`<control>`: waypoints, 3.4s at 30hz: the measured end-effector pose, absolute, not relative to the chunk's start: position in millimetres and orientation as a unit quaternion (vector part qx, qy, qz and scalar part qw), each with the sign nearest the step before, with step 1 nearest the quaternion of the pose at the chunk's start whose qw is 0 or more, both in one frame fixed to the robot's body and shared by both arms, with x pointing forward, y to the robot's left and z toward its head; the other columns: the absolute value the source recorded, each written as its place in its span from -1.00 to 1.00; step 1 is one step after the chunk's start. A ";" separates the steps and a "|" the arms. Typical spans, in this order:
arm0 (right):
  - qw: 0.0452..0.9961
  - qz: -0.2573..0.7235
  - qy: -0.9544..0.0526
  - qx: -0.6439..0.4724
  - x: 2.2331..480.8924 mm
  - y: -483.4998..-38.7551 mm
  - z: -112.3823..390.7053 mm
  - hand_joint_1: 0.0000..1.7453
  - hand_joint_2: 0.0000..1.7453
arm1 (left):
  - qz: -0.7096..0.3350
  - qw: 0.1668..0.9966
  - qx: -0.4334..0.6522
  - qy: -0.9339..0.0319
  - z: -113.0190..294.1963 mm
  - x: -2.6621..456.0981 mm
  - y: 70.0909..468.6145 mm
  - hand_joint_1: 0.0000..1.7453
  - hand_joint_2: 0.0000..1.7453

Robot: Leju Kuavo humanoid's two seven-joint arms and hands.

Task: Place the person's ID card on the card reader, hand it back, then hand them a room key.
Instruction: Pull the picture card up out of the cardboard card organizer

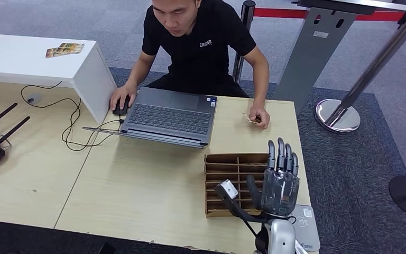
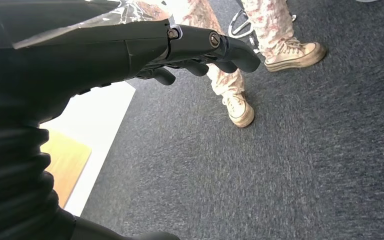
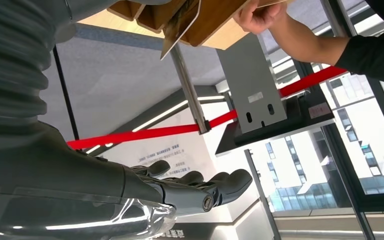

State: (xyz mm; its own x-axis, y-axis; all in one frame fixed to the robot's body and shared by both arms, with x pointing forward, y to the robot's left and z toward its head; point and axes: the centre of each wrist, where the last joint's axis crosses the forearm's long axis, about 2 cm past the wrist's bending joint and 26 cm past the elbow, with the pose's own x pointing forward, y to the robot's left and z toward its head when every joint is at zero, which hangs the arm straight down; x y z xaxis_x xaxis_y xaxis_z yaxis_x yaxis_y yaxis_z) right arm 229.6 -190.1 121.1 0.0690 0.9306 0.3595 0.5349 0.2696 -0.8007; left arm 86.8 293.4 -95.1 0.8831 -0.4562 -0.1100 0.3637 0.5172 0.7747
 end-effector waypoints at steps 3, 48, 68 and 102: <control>0.462 0.216 -0.650 -0.563 230.2 -189.4 121.2 -1.00 1.00 | -0.236 0.870 0.431 -0.053 -95.1 86.8 293.3 -1.00 1.00; 0.465 0.239 -0.635 -0.569 228.0 -196.2 107.6 -1.00 1.00 | -0.241 0.867 0.434 -0.052 -95.3 85.6 295.8 -1.00 1.00; 0.460 0.243 -0.630 -0.576 227.1 -201.5 105.4 -1.00 1.00 | -0.247 0.864 0.435 -0.055 -95.3 85.4 295.8 -1.00 1.00; 0.458 0.236 -0.638 -0.573 234.4 -199.4 111.5 -1.00 1.00 | -0.251 0.863 0.434 -0.062 -95.2 85.5 295.6 -1.00 1.00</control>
